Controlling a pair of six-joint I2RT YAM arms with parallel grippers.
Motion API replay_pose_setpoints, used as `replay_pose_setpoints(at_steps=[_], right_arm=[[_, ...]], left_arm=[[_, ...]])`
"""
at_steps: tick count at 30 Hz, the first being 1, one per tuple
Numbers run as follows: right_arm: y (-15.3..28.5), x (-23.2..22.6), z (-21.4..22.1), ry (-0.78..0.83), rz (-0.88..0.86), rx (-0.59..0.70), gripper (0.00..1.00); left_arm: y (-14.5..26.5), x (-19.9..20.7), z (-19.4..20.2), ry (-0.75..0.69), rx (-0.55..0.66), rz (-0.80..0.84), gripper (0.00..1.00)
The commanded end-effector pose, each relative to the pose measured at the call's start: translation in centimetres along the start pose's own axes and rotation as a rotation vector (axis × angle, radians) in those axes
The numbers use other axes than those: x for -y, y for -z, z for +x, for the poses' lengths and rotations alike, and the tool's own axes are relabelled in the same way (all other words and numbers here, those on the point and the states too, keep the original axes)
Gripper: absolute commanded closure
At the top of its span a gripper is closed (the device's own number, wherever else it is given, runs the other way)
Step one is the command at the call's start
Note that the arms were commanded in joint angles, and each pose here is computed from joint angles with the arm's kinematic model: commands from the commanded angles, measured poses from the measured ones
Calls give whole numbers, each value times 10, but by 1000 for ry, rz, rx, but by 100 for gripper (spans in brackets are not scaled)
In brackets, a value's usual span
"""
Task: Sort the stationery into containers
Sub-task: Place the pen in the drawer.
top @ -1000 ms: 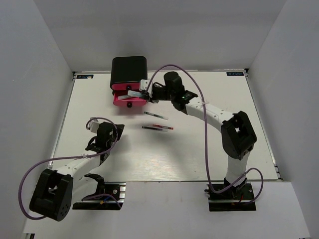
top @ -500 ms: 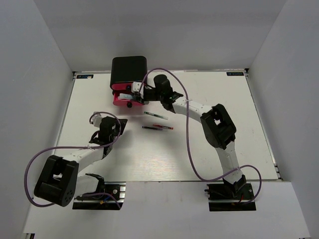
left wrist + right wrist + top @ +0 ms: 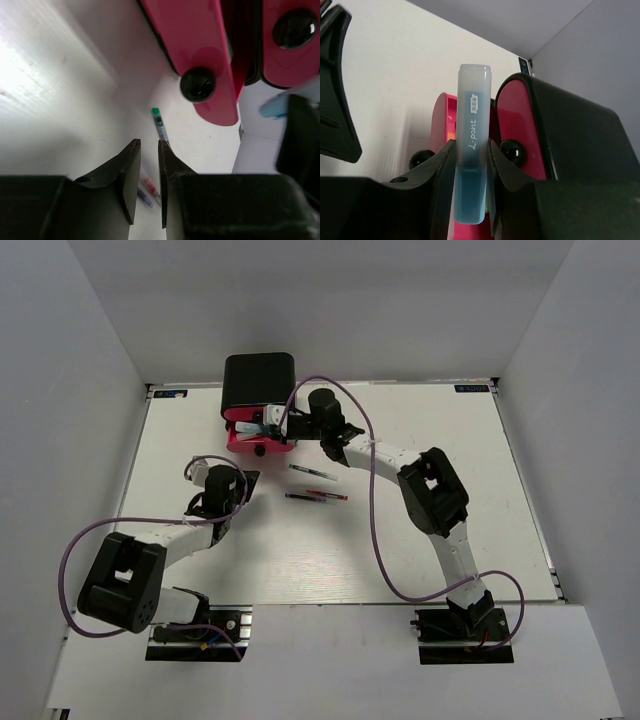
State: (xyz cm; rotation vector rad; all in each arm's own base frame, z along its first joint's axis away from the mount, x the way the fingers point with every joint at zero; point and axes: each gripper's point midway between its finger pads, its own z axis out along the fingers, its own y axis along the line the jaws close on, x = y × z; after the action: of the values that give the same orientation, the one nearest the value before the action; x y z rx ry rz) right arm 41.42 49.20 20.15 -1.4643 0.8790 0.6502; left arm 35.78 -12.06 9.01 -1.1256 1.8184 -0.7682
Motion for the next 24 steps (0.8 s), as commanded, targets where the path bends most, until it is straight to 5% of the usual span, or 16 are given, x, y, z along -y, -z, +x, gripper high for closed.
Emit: replay_pose_setpoints(at_steps=[1, 4, 6, 10, 16, 24], right_arm=[[-6, 18, -5, 101, 38, 44, 100], [-6, 19, -1, 100, 47, 34, 88], [-2, 21, 1, 100, 55, 26, 64], [5, 23, -5, 117, 78, 36, 46], [20, 30, -25, 96, 110, 65, 41], [70, 39, -68, 31, 196, 124, 50]], left_arm=[[-6, 32, -6, 17, 8, 74, 68], [-9, 45, -9, 21, 13, 94, 68], [-14, 43, -7, 19, 10, 81, 68], [-23, 49, -7, 18, 9, 80, 67], [-37, 50, -6, 15, 14, 62, 67], [-53, 53, -5, 11, 18, 42, 67]])
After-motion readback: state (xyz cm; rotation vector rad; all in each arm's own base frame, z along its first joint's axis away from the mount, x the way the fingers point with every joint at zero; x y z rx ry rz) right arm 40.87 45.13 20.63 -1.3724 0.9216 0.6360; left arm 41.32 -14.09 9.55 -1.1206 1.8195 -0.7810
